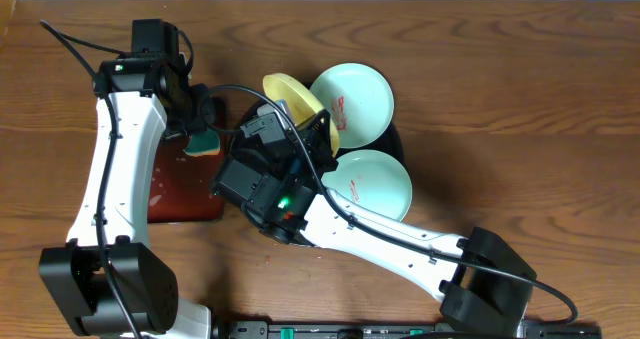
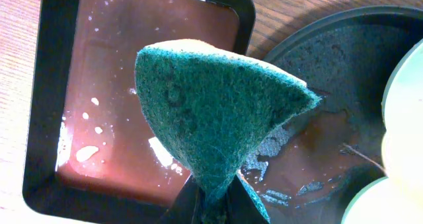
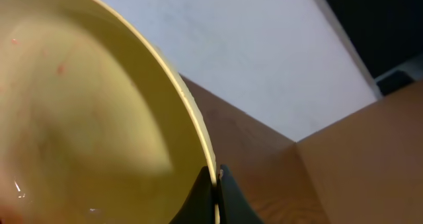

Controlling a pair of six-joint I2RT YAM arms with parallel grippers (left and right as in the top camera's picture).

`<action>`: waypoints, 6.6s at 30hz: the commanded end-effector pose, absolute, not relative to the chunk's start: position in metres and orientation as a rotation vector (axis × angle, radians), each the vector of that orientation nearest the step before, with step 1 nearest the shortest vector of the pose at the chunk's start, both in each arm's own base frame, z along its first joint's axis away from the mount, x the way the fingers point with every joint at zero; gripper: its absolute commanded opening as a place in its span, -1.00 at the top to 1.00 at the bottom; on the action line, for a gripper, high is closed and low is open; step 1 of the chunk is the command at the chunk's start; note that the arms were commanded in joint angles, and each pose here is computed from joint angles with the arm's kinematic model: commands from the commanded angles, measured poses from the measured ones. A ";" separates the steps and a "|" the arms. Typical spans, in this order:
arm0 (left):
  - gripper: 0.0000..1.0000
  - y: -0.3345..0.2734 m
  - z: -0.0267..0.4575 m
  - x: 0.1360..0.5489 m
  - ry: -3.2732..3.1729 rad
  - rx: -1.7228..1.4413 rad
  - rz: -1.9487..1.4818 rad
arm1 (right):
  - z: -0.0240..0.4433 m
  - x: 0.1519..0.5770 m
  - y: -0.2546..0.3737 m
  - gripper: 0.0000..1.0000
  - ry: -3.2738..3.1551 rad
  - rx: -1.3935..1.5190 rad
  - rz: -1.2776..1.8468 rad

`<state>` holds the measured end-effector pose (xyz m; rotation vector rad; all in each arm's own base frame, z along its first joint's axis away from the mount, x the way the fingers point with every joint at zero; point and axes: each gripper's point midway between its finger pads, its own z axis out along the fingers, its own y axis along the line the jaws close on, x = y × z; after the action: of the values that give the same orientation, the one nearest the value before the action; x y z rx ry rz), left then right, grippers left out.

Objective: Clean dirty plates on tray and stack at the side
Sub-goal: 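Lift the yellow plate with the right gripper and set it right of the tray, then release the yellow plate and move the right gripper to a light blue plate rim, then grip the light blue plate rim with the right gripper and drag it to center, then lower the sponge onto the light blue plate with the left gripper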

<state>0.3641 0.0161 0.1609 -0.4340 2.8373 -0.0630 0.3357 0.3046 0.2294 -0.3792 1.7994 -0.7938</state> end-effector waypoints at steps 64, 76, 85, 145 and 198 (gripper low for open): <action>0.85 0.019 0.159 0.361 2.837 -0.462 -0.047 | 0.099 0.339 0.032 -0.14 2.911 0.226 0.629; 0.85 0.019 0.159 0.361 2.837 -0.462 -0.047 | 0.086 0.309 0.098 -0.29 3.034 -0.026 0.611; 0.85 0.019 0.159 0.361 2.837 -0.462 -0.047 | 0.060 0.293 0.129 -0.14 3.067 -0.094 0.515; 0.85 0.001 0.159 0.362 2.848 -0.402 -0.072 | 0.017 0.298 0.290 0.50 2.816 0.090 0.522; 0.85 -0.102 0.041 0.310 3.120 -0.215 -0.082 | 0.000 0.314 0.279 0.98 2.870 -0.196 0.658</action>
<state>0.3134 -0.1143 0.0592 -0.0530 3.1235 -0.1992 0.3146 0.2761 0.0038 -0.1766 2.8631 0.6683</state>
